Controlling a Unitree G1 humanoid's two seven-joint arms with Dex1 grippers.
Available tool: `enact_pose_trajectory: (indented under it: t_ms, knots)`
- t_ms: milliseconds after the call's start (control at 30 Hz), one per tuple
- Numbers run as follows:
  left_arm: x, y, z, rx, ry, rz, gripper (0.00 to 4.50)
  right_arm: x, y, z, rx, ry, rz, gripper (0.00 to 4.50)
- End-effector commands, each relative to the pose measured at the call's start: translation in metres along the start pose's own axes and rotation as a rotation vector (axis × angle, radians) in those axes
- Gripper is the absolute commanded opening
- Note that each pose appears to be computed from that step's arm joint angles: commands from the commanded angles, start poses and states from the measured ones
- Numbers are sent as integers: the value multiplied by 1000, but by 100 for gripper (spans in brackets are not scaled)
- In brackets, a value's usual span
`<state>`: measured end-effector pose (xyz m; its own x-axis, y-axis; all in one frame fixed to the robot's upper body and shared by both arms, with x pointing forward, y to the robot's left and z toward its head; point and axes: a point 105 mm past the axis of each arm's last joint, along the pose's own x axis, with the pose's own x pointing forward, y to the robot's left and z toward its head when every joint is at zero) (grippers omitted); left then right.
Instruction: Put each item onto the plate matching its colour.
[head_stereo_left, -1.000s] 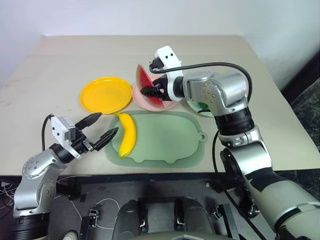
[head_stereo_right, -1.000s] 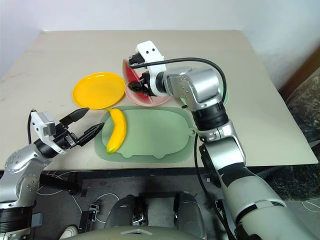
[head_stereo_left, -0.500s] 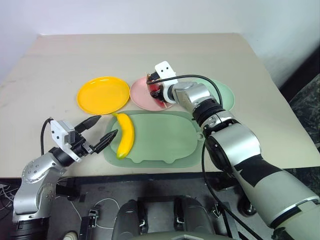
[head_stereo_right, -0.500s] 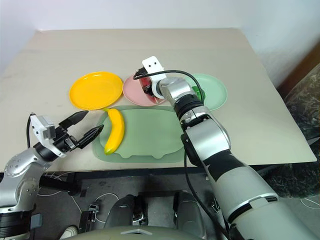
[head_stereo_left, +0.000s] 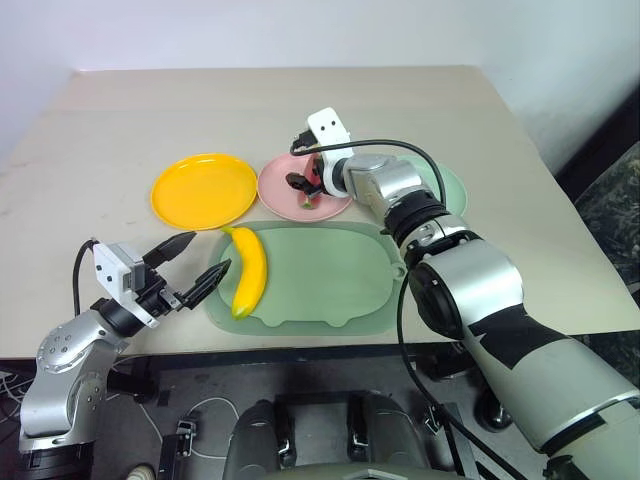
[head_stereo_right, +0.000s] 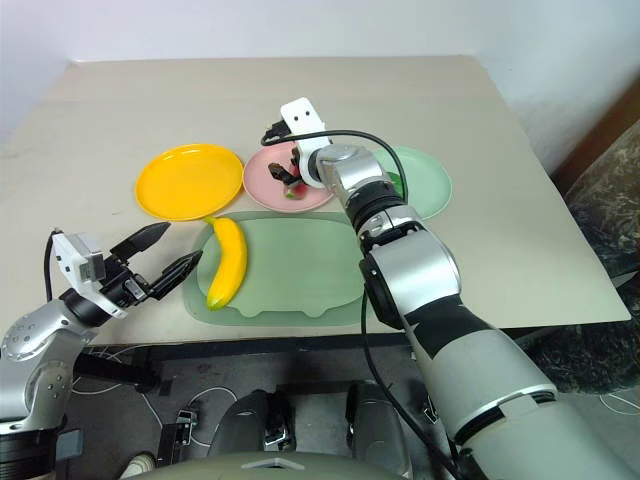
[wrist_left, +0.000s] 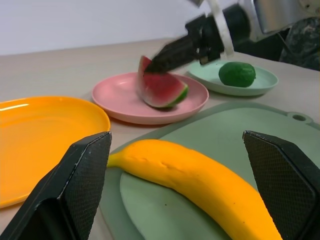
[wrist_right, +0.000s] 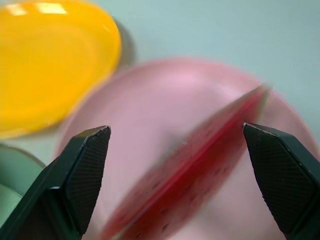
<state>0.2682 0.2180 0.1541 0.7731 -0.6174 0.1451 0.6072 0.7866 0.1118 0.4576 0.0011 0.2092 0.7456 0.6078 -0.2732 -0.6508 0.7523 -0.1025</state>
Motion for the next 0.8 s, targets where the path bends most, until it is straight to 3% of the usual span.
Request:
enact_pose_trajectory:
  t_ms: [33, 200, 333, 600, 800]
  knots:
    - [6, 0, 16, 36, -55, -8, 442, -20, 5, 14, -9, -137, 117, 447]
    - [11, -7, 16, 17, -63, -11, 442, -62, 17, -11, -109, -183, 157, 447]
    - [17, -18, 16, -18, -87, 14, 442, -99, 27, -22, -54, -231, 202, 447]
    - [24, -38, 24, -44, -77, 121, 442, -123, 30, -48, -25, -162, 214, 447]
    - [32, -52, 6, -61, 105, 270, 442, -147, 18, -56, -25, -126, 250, 447]
